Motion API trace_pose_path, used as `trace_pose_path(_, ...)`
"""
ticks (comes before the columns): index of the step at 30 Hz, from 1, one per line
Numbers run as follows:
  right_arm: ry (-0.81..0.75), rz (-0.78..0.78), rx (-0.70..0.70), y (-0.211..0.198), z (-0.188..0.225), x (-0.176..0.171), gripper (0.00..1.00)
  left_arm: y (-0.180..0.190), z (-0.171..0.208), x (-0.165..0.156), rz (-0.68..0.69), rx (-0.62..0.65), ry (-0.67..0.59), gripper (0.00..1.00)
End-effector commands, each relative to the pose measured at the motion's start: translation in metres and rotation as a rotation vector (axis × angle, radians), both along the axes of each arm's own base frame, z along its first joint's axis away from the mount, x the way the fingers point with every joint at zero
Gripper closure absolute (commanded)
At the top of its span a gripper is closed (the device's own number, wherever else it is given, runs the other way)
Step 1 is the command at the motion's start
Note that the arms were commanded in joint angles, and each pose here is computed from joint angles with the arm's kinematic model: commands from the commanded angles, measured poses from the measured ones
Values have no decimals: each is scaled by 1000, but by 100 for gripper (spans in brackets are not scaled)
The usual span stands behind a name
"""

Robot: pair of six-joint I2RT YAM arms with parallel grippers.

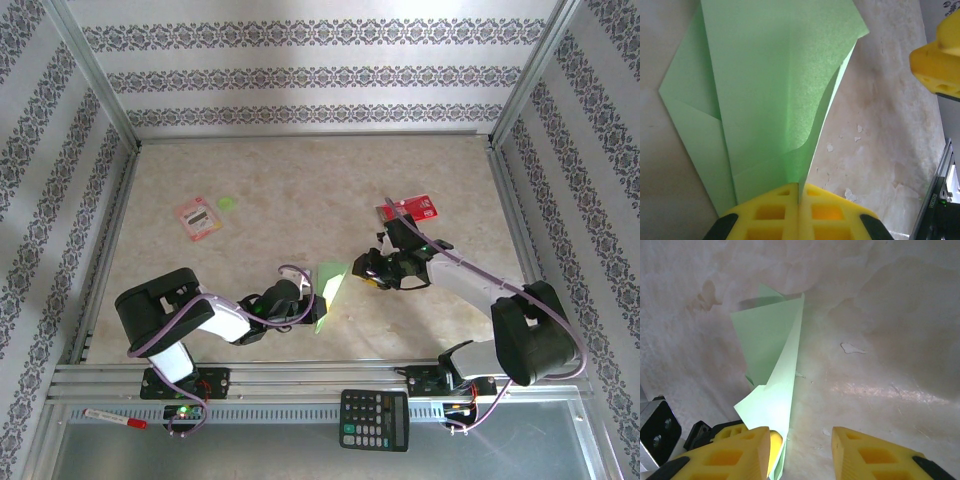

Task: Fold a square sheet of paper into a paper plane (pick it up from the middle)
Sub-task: Perform the fifth fold on the wing at the bottom-center of the table.

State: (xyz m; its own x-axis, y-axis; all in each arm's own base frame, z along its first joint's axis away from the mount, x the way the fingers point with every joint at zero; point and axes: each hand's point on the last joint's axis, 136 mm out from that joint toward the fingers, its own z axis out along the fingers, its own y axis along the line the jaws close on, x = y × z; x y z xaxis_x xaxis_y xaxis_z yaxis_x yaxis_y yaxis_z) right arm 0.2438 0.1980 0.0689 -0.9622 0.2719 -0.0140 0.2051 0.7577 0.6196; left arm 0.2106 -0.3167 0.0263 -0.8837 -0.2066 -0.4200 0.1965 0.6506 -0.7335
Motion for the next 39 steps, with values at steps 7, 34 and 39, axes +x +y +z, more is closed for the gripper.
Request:
trace_pose_path(7, -24, 1, -36, -5, 1, 8, 62, -4, 37, 11, 19, -102, -93, 100)
trace_pose_path(34, -36, 20, -32, 2, 4, 8, 62, 14, 4, 9, 153, -219, 15, 100)
trace_pose_path(39, -53, 68, -15, 19, 4, 7, 64, 18, -5, 8, 171, -191, 51, 100)
